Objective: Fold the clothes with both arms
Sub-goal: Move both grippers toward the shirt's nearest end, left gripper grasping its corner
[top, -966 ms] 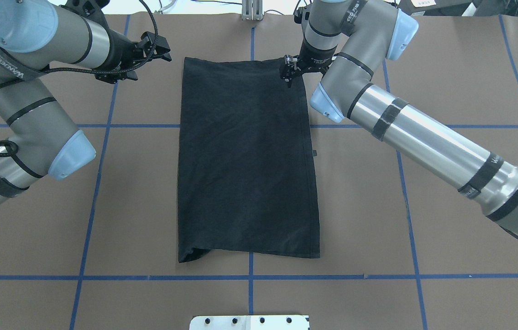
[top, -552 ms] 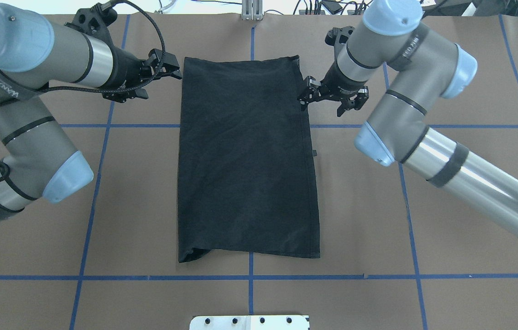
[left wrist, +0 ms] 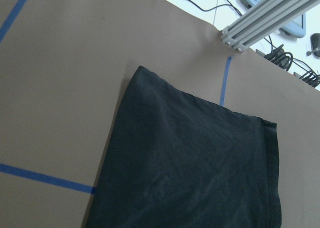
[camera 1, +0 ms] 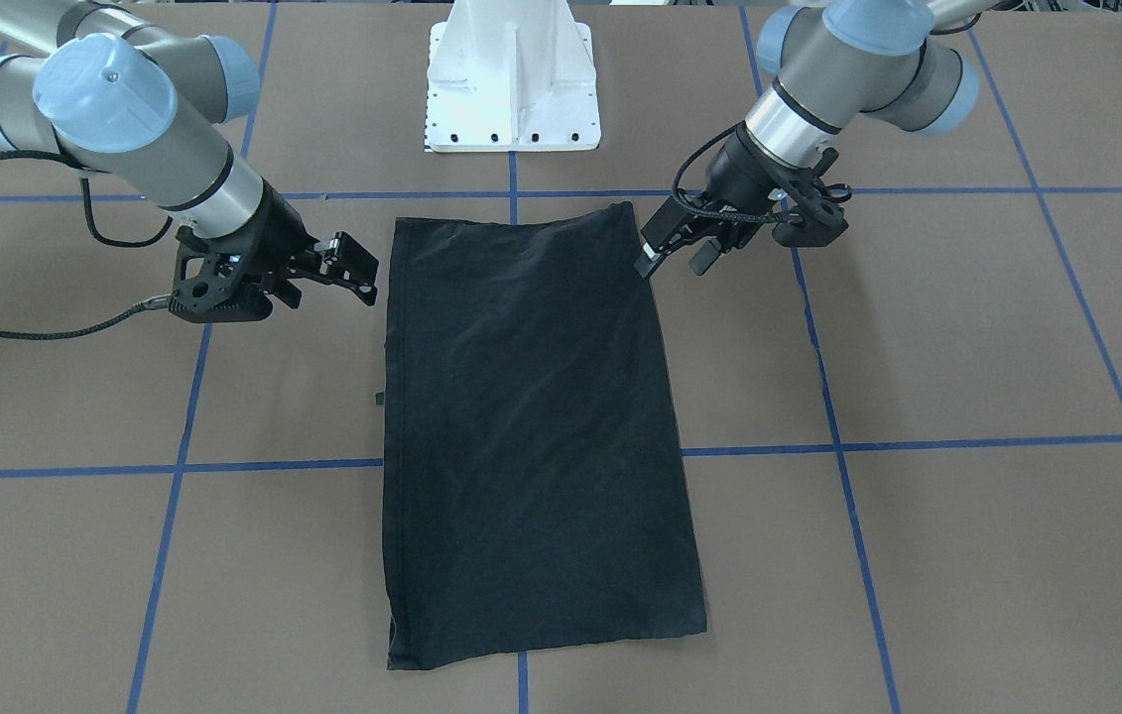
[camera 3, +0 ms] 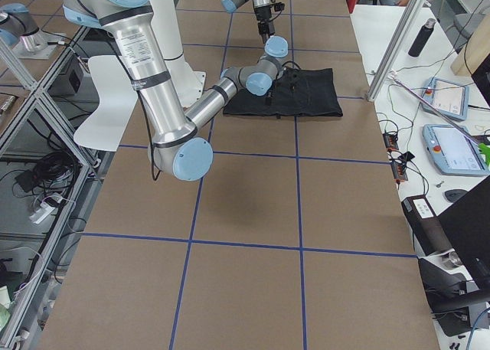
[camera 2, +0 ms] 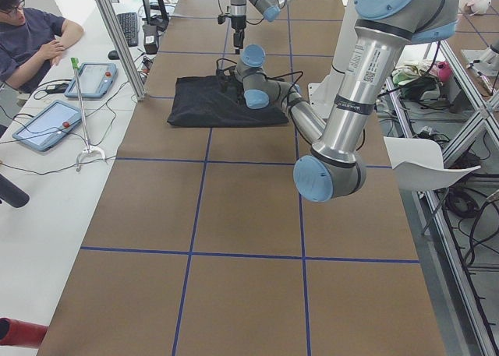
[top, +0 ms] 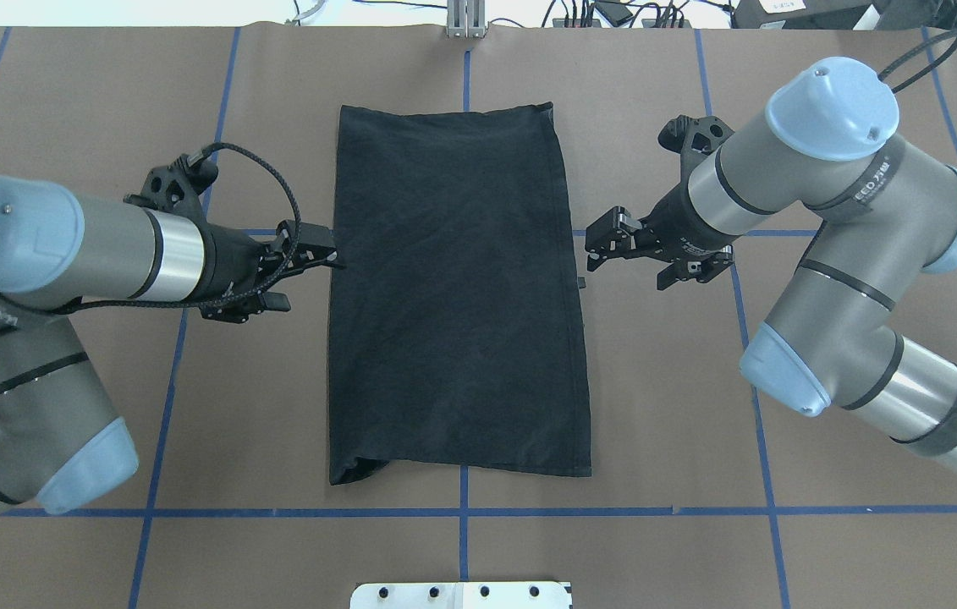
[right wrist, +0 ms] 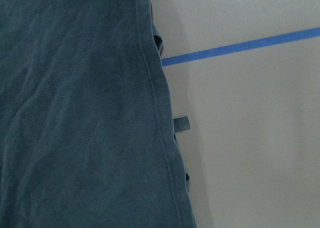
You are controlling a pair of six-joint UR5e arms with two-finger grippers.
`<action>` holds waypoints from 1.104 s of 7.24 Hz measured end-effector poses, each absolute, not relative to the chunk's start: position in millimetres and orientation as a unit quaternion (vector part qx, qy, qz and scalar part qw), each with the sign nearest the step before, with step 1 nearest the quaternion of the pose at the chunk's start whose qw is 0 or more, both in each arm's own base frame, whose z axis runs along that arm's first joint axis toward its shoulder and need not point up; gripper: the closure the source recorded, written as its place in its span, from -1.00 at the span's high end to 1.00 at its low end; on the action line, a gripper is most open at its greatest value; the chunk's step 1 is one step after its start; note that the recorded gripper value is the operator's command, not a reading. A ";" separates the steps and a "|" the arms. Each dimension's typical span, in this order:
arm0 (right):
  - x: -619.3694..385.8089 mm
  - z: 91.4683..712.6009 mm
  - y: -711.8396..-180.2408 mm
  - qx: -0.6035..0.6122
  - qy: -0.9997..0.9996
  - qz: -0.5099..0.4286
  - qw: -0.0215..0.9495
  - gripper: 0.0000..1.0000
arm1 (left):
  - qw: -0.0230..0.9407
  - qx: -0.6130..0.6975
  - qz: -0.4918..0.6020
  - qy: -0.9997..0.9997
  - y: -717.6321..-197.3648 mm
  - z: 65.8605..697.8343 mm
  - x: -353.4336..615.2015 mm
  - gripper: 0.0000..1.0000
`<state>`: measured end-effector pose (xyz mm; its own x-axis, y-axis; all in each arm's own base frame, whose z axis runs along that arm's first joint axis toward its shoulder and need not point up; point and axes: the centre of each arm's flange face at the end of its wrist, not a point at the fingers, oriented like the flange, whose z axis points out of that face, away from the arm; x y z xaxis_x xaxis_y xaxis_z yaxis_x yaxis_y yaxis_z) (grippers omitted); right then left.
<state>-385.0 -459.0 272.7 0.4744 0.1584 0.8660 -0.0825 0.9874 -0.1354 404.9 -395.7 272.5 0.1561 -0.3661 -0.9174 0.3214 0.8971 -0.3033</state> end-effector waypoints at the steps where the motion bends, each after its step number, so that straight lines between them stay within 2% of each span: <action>1: -387.0 267.4 -445.8 -0.040 -0.512 0.075 0.855 1.00 | 0.748 -0.039 -0.238 0.619 -362.1 287.4 421.0 0.99; 4: -390.5 259.4 -432.1 -0.039 -0.517 0.075 0.852 1.00 | 0.753 -0.093 -0.246 0.603 -292.0 310.4 469.2 0.99; 8: -390.2 257.9 -430.1 -0.042 -0.519 0.072 0.851 1.00 | 0.782 -0.112 -0.247 0.561 -263.0 324.9 503.0 0.98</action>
